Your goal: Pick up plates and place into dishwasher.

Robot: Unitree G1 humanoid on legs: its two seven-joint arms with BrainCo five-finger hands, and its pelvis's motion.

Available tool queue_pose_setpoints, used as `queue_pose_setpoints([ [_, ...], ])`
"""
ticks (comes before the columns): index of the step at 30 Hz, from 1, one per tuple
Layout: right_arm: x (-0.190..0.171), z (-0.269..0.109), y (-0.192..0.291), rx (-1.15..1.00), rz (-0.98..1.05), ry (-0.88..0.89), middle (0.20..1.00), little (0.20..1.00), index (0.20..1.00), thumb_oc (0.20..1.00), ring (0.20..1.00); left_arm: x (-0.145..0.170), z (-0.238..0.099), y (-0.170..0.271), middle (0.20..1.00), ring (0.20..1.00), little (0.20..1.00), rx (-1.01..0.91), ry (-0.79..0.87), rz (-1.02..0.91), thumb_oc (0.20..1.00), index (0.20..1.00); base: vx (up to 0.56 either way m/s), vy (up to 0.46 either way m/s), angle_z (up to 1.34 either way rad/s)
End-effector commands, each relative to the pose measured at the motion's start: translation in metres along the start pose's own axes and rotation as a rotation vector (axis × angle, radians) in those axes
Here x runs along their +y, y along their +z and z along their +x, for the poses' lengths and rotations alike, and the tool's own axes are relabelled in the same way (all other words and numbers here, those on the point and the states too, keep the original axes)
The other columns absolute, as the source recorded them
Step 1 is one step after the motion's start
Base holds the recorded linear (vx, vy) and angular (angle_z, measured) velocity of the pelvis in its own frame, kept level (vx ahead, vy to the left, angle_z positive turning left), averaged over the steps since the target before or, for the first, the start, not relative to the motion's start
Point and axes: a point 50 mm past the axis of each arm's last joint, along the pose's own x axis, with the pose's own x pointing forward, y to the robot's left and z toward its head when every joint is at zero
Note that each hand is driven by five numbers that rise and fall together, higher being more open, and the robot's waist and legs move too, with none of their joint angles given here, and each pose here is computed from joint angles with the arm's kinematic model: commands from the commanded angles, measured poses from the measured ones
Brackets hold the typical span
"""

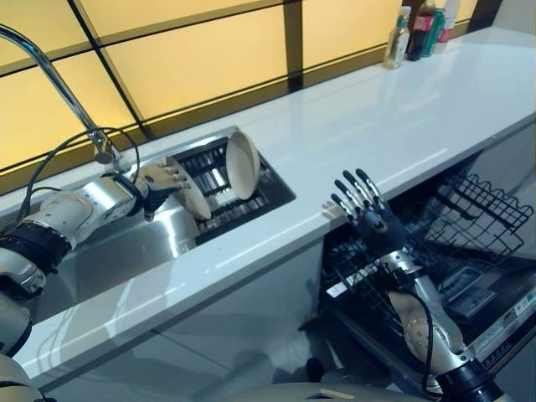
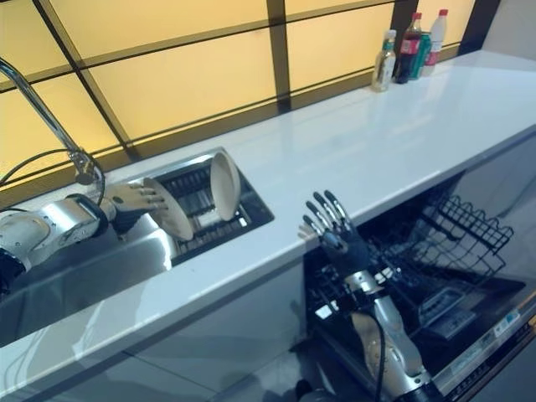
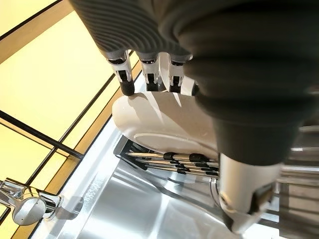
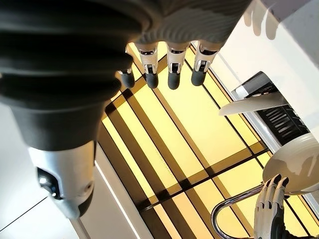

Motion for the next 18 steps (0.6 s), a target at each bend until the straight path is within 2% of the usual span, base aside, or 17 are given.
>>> queue_pose_setpoints([
  [1,0.006,0.001,0.016,-0.077,-0.008,0.049,1.000,1.000,1.000,1.000,1.000,-0.023,-0.003,-0.011,1.000,1.000,1.000,0.105,-0.005,0.018,1.000,1.000,0.03,0.002,-0.01],
  [6,0.006,0.000,0.015,-0.071,-0.007,0.045,1.000,1.000,1.000,1.000,1.000,-0.039,0.000,-0.004,1.000,1.000,1.000,0.102,0.002,0.077,1.000,1.000,0.00,0.000,0.00],
  [7,0.006,0.000,0.014,-0.069,-0.007,0.043,1.000,1.000,1.000,1.000,1.000,-0.046,0.000,-0.002,0.953,0.953,0.953,0.097,0.010,0.092,0.953,0.953,0.04,0.006,-0.03],
  [8,0.006,0.000,0.014,-0.066,-0.007,0.042,1.000,1.000,1.000,1.000,1.000,-0.049,0.000,-0.001,0.956,0.956,0.956,0.094,0.017,0.103,0.956,0.956,0.03,0.006,-0.03],
  [9,0.005,0.000,0.013,-0.064,-0.007,0.040,1.000,1.000,1.000,1.000,1.000,-0.051,0.001,0.000,0.868,0.868,0.868,0.092,0.018,0.115,0.868,0.868,0.03,0.005,-0.04],
  [10,0.005,0.000,0.012,-0.061,-0.008,0.038,1.000,1.000,1.000,1.000,1.000,-0.054,0.001,0.000,0.460,0.460,0.460,0.091,0.017,0.133,0.460,0.460,0.03,0.005,-0.03],
  [12,0.005,-0.001,0.012,-0.058,-0.007,0.036,1.000,1.000,1.000,1.000,1.000,-0.059,0.001,0.002,0.200,0.200,0.200,0.090,0.021,0.155,0.200,0.200,0.02,0.002,-0.01],
  [18,0.004,-0.002,0.012,-0.052,-0.008,0.026,1.000,1.000,1.000,1.000,1.000,-0.075,-0.002,0.007,0.200,0.200,0.200,0.091,0.031,0.184,0.200,0.200,0.00,0.000,0.00],
])
